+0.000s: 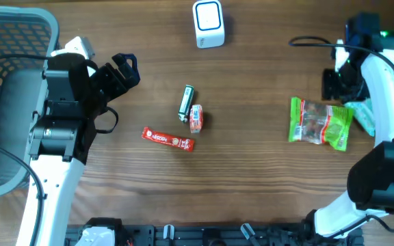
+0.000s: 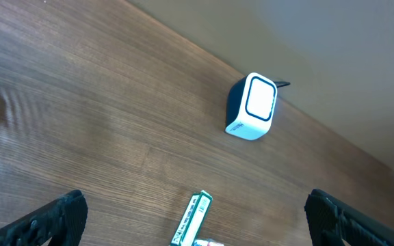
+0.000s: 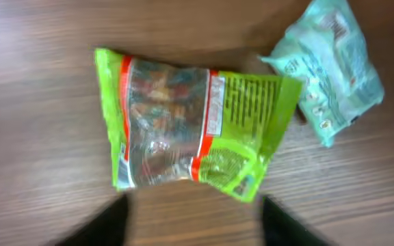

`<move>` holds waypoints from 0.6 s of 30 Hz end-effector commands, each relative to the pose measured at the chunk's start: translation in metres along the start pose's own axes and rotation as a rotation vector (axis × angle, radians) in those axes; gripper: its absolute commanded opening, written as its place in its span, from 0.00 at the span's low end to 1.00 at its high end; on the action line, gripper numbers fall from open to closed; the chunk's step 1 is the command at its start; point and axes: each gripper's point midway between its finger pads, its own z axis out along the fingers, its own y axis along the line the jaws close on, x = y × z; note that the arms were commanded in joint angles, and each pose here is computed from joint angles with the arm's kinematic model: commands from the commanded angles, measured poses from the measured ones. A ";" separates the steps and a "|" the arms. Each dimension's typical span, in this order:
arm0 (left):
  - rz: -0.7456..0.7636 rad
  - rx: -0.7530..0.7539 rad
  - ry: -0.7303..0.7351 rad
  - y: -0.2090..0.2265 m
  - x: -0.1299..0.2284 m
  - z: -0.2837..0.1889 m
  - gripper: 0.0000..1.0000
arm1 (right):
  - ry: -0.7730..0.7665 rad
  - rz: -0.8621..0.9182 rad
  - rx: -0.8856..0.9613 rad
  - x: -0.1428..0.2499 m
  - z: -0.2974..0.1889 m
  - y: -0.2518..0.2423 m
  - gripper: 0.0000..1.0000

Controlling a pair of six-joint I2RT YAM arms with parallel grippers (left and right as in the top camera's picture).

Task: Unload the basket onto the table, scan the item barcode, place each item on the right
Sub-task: 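Lower the snack bag beside the wipes pack and open the right gripper, then move the right gripper over the red-white Kleenex pack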

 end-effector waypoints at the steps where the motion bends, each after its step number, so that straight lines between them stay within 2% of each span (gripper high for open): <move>1: 0.019 -0.007 -0.005 0.002 -0.002 0.001 1.00 | -0.015 0.085 -0.124 -0.004 0.008 0.013 0.74; 3: 0.019 -0.007 -0.005 0.002 -0.002 0.001 1.00 | -0.039 0.030 -0.383 -0.009 -0.004 0.061 0.80; 5: 0.019 -0.007 -0.005 0.002 -0.002 0.001 1.00 | -0.079 -0.138 -0.655 -0.007 -0.029 0.113 0.80; 7: 0.019 -0.007 -0.005 0.002 -0.002 0.001 1.00 | -0.103 -0.259 -0.806 0.000 -0.048 0.149 0.80; 10: 0.019 -0.007 -0.005 0.002 -0.002 0.001 1.00 | -0.071 -0.366 -0.810 0.016 -0.053 0.187 0.94; 12: 0.019 -0.007 -0.005 0.002 -0.002 0.001 1.00 | -0.047 -0.417 -0.784 0.027 -0.053 0.210 1.00; 15: 0.019 -0.007 -0.005 0.002 -0.002 0.001 1.00 | -0.039 -0.399 -0.709 0.033 -0.051 0.244 1.00; 18: 0.019 -0.007 -0.005 0.002 -0.002 0.001 1.00 | -0.064 -0.381 -0.715 0.036 -0.058 0.281 1.00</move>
